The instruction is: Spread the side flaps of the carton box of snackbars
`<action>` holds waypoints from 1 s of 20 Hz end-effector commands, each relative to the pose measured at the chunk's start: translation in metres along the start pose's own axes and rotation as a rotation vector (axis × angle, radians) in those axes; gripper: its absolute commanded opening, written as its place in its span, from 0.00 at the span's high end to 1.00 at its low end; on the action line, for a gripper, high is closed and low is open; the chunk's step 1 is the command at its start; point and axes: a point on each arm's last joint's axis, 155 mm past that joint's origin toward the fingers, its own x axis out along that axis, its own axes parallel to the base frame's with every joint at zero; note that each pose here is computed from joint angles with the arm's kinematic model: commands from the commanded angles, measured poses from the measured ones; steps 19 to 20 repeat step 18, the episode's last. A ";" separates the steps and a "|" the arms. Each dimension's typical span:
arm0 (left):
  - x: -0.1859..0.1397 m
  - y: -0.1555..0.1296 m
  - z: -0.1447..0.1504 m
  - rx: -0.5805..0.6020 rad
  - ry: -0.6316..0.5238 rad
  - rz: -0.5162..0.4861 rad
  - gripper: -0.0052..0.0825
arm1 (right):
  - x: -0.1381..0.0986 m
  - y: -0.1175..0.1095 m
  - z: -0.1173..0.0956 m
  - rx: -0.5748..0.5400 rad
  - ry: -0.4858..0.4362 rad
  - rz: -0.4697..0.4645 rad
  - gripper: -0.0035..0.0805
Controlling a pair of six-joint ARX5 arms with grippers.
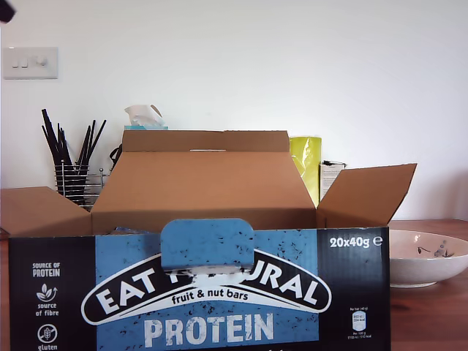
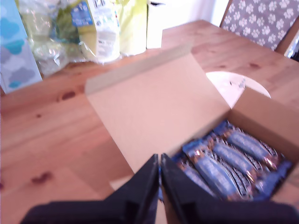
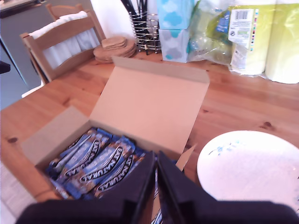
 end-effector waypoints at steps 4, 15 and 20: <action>-0.003 -0.010 -0.015 -0.017 0.039 -0.046 0.97 | 0.004 -0.001 -0.024 0.030 0.064 0.000 0.97; -0.004 -0.010 -0.035 -0.046 0.120 -0.047 0.97 | 0.003 -0.001 -0.036 0.042 0.113 -0.002 0.97; -0.004 -0.010 -0.035 -0.046 0.120 -0.047 0.97 | 0.003 -0.001 -0.036 0.042 0.113 -0.001 0.97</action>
